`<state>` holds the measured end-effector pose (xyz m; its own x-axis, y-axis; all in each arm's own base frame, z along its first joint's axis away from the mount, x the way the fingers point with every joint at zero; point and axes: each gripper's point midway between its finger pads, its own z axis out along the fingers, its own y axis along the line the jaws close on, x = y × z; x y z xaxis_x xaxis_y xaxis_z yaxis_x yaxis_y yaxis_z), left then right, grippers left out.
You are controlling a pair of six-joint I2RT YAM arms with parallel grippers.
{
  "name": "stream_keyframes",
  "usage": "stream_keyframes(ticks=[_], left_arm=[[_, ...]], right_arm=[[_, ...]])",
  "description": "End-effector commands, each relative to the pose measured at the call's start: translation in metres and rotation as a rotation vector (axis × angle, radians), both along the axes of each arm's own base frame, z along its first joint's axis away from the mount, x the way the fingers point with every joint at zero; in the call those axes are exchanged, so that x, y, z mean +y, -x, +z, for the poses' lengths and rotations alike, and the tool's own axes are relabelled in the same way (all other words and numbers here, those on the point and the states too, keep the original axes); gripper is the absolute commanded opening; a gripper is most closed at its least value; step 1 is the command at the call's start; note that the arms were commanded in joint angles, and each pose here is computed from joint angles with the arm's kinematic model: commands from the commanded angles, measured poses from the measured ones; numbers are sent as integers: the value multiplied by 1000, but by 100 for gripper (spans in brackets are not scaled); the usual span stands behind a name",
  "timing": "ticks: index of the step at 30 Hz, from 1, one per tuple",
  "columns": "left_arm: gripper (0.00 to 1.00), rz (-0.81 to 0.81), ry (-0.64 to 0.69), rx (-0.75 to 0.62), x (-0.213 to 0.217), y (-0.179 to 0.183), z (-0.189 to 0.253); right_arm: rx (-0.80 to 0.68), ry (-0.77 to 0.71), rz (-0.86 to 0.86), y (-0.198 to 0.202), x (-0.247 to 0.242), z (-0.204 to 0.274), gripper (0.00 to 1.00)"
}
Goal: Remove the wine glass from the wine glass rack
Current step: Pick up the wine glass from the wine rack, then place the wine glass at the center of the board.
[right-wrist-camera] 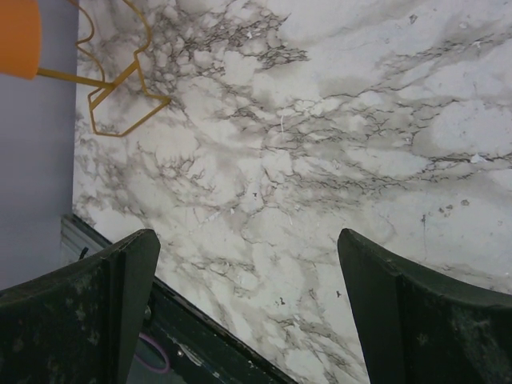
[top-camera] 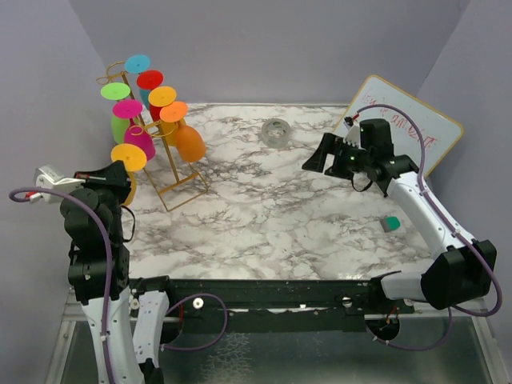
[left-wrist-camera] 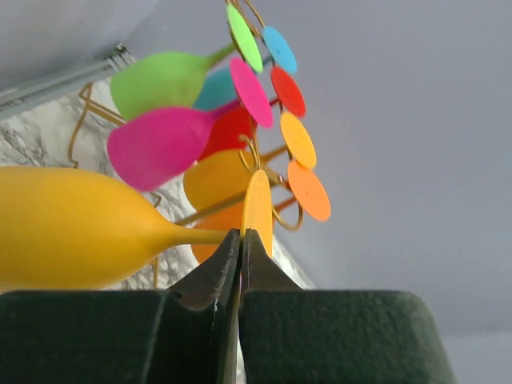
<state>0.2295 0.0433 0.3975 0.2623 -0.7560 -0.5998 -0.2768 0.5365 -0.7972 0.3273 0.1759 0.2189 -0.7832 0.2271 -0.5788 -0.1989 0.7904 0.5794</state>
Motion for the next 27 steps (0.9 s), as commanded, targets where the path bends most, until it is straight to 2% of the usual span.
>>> stream_keyframes(ticks=[1, 5, 13, 15, 19, 22, 24, 27], left_arm=[[0, -313, -117, 47, -50, 2, -26], [0, -528, -101, 37, -87, 2, -43], [0, -787, -118, 65, -124, 11, -65], [0, -837, -121, 75, -130, 12, -70], [0, -926, -208, 52, -139, 16, -70], [0, -997, -213, 24, -149, 20, -66], [0, -1018, -214, 7, -151, 20, -67], [0, -1021, -171, 51, -150, 13, -83]], right_arm=[[-13, -76, 86, 9, 15, 5, 100], [3, -138, 125, 15, 24, 8, 100], [64, -282, 188, 23, 44, 17, 100], [81, -327, 198, 24, 49, 18, 100], [63, -458, 247, 26, 61, 21, 100], [33, -567, 269, 27, 72, 33, 100], [0, -585, 279, 27, 82, 38, 100], [-1, -555, 322, 27, 100, 41, 100]])
